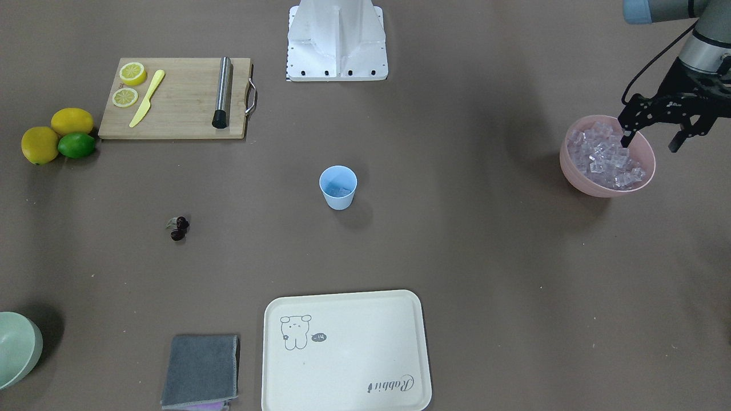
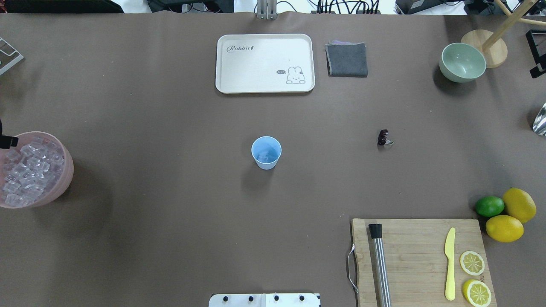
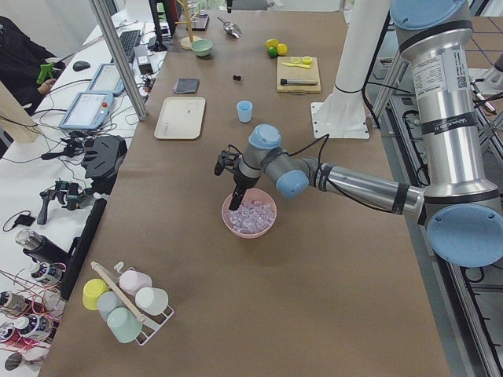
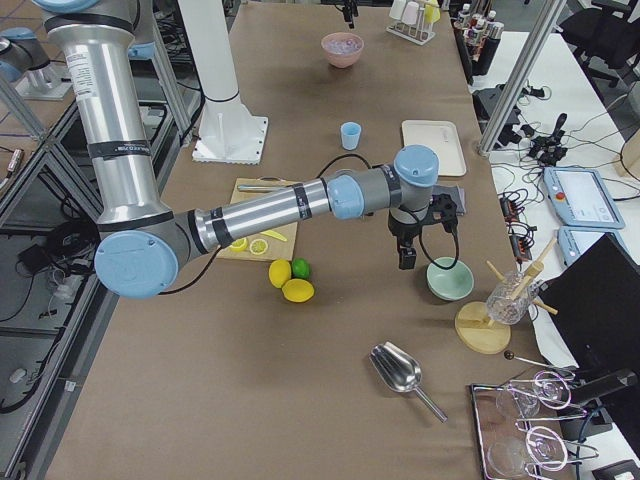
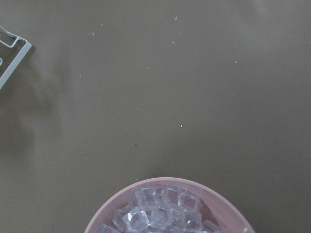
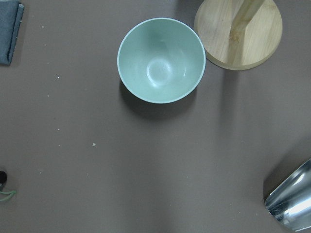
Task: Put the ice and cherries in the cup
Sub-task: 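Lower the left gripper into the ice bowl to grasp a third cube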
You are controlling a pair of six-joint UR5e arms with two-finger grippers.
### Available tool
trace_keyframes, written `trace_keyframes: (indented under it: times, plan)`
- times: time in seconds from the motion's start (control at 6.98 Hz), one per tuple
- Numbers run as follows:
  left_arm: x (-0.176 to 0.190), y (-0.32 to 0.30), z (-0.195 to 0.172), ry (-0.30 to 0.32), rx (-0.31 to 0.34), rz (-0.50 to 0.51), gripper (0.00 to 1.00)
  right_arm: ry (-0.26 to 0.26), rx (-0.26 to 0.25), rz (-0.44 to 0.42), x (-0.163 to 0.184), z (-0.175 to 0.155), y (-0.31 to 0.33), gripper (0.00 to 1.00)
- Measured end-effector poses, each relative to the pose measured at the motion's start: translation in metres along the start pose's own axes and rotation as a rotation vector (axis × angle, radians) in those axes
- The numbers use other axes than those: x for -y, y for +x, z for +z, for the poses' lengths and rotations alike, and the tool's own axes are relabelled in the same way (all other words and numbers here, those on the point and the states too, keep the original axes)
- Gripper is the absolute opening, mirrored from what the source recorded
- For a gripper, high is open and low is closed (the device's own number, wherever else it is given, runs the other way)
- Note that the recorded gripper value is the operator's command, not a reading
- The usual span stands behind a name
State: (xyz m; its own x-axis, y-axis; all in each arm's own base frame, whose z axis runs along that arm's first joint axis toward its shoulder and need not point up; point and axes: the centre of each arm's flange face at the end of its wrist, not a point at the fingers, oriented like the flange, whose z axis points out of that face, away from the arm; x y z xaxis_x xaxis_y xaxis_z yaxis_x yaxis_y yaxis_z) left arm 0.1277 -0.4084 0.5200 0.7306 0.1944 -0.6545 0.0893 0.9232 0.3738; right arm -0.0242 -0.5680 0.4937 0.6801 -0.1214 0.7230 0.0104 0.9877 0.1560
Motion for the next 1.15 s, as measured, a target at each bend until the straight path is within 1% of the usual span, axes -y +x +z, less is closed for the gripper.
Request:
trace_keyframes:
  times: [0.29,0.72,1.0,1.15]
  plan:
    - [-0.013,-0.016,0.007,-0.006,-0.012,-0.005,0.97,0.002,0.001,-0.005,0.002,-0.001,-0.003,1.0]
    - [-0.027,-0.01,0.017,-0.043,-0.021,0.011,0.97,0.007,0.001,-0.012,0.008,-0.003,-0.007,1.0]
    - [-0.031,0.002,0.024,-0.063,-0.035,0.026,0.79,0.0,0.001,-0.004,0.008,0.0,-0.004,1.0]
    - [-0.033,0.005,0.026,-0.07,-0.039,0.032,0.79,-0.001,0.0,-0.003,0.009,0.001,-0.004,1.0]
